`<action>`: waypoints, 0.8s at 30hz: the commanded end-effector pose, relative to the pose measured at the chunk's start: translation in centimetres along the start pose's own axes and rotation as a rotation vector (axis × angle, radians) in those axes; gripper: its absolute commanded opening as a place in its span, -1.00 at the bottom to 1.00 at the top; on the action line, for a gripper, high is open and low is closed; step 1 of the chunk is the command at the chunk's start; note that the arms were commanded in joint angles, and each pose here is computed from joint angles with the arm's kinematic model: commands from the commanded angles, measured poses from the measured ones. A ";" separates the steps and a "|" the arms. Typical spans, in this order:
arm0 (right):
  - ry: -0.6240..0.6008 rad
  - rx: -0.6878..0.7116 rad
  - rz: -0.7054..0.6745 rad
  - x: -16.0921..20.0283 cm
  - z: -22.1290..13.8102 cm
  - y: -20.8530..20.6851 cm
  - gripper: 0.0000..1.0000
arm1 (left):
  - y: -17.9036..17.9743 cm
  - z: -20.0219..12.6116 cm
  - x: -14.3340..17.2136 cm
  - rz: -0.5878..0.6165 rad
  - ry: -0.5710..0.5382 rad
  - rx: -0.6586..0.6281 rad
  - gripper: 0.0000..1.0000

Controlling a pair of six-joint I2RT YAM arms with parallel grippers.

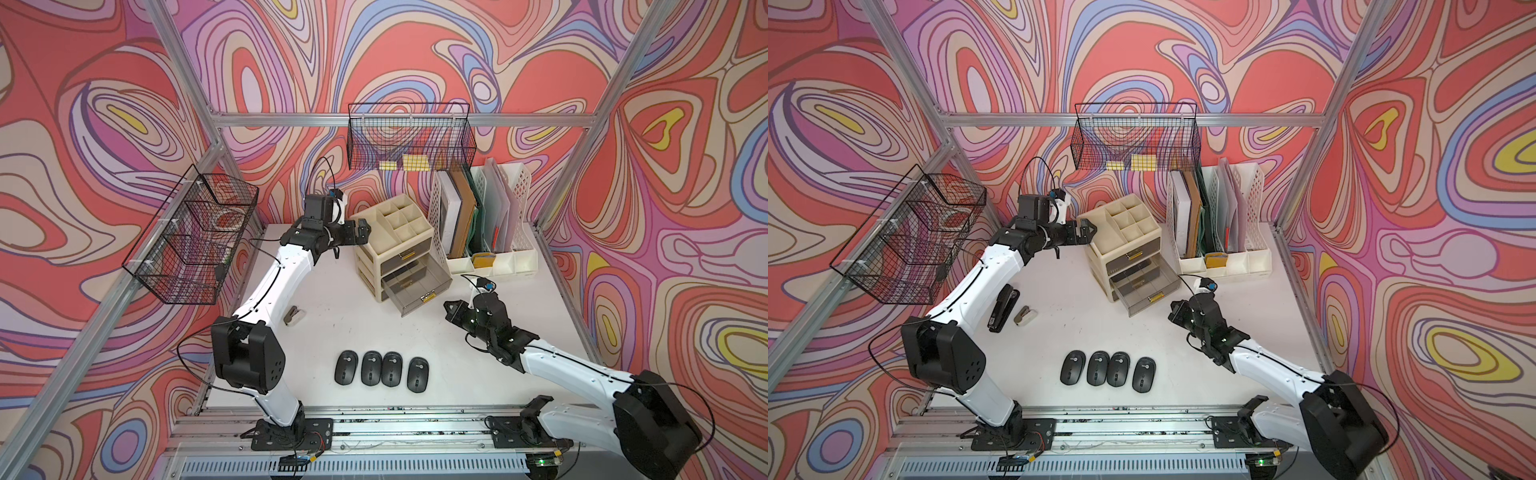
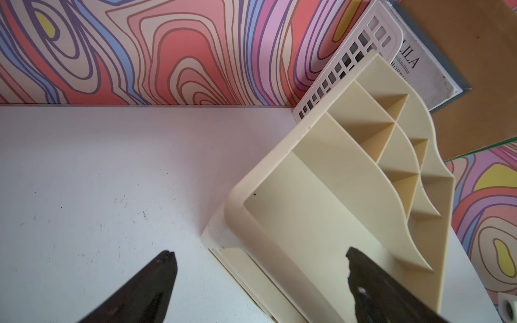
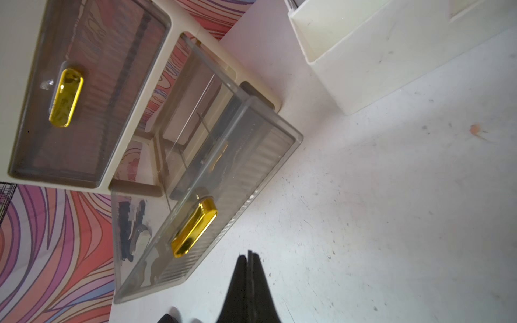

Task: Take the mice out of the drawer
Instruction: Close the drawer in the storage box.

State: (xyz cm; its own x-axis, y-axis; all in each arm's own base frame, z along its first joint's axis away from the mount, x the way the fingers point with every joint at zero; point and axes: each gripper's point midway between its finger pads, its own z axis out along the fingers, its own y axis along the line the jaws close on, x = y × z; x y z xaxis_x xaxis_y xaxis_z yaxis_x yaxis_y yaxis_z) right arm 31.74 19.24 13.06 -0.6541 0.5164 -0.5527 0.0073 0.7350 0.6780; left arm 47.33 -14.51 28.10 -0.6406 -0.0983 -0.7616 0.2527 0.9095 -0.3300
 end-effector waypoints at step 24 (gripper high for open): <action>-0.003 -0.152 -0.030 -3.1 9.9 7.1 -1.00 | -0.5 0.2 0.4 0.030 0.027 0.060 0.99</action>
State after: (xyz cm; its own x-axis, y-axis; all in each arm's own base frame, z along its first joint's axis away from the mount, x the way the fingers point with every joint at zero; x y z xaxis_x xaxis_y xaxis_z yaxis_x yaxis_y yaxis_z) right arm 40.24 25.94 13.35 -0.6634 0.5052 -0.5520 -0.0702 0.6924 0.7181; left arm 47.09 -15.19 28.34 -0.6380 -0.0733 -0.7666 0.3076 0.8883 -0.3409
